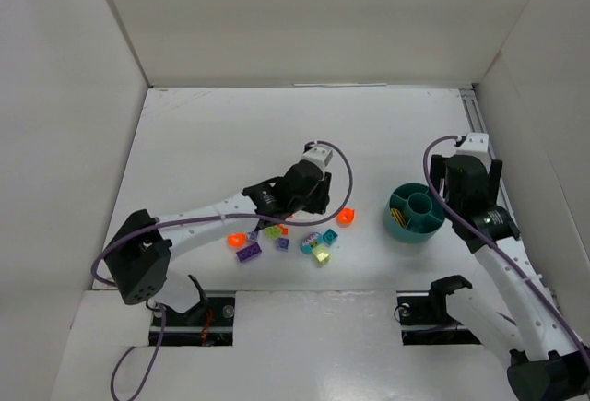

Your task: Sort the legos into containers by color

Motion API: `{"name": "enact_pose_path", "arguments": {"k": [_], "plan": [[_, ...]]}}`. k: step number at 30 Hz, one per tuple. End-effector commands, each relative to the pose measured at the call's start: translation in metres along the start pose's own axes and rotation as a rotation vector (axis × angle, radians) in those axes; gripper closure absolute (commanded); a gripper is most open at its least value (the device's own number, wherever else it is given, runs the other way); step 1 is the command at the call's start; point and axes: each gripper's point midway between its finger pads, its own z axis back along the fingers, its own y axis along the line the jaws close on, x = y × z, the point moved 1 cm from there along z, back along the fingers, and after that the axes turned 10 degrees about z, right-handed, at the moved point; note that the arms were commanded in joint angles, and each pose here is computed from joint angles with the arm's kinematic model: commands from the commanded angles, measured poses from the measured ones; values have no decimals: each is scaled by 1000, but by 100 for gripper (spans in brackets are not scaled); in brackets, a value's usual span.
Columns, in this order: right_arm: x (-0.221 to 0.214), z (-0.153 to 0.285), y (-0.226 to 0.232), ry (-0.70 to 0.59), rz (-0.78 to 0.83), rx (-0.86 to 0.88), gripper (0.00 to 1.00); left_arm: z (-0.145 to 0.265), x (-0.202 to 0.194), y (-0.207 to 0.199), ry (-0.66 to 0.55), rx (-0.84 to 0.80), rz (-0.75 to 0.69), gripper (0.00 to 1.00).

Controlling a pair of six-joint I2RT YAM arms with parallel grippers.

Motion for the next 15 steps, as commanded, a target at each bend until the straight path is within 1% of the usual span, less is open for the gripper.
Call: {"name": "enact_pose_path", "arguments": {"k": [1, 2, 3, 4, 5, 7, 9, 10, 11, 12, 15], "plan": [[-4, -1, -10, 17, -6, -41, 0, 15, 52, -73, -135, -222, -86, 80], [-7, -2, -7, 22, 0, -28, 0, 13, 55, -84, -142, -249, -99, 80], [-8, -4, -6, 30, 5, -27, 0, 3, 57, -92, -140, -263, -99, 80], [-11, -5, -5, 37, 11, -26, 0, 6, 69, -113, -165, -312, -130, 80], [-12, -5, -6, 40, 7, -25, 0, 5, 67, -127, -147, -358, -153, 80], [-12, -5, -6, 40, 7, -25, 0, -4, 75, -153, -149, -408, -178, 80], [-13, -6, -8, 44, 3, -32, 0, -8, 73, -171, -130, -462, -212, 80], [-16, -7, -6, 52, 8, -31, 0, -17, 68, -175, -109, -470, -217, 80], [-15, -5, -8, 43, 2, -33, 0, -16, 74, -184, -118, -494, -226, 80], [-15, -5, -8, 43, 2, -33, 0, -16, 67, -192, -95, -526, -236, 80], [-15, -4, -11, 40, -8, -41, 0, -24, 63, -203, -86, -542, -253, 80]]}}
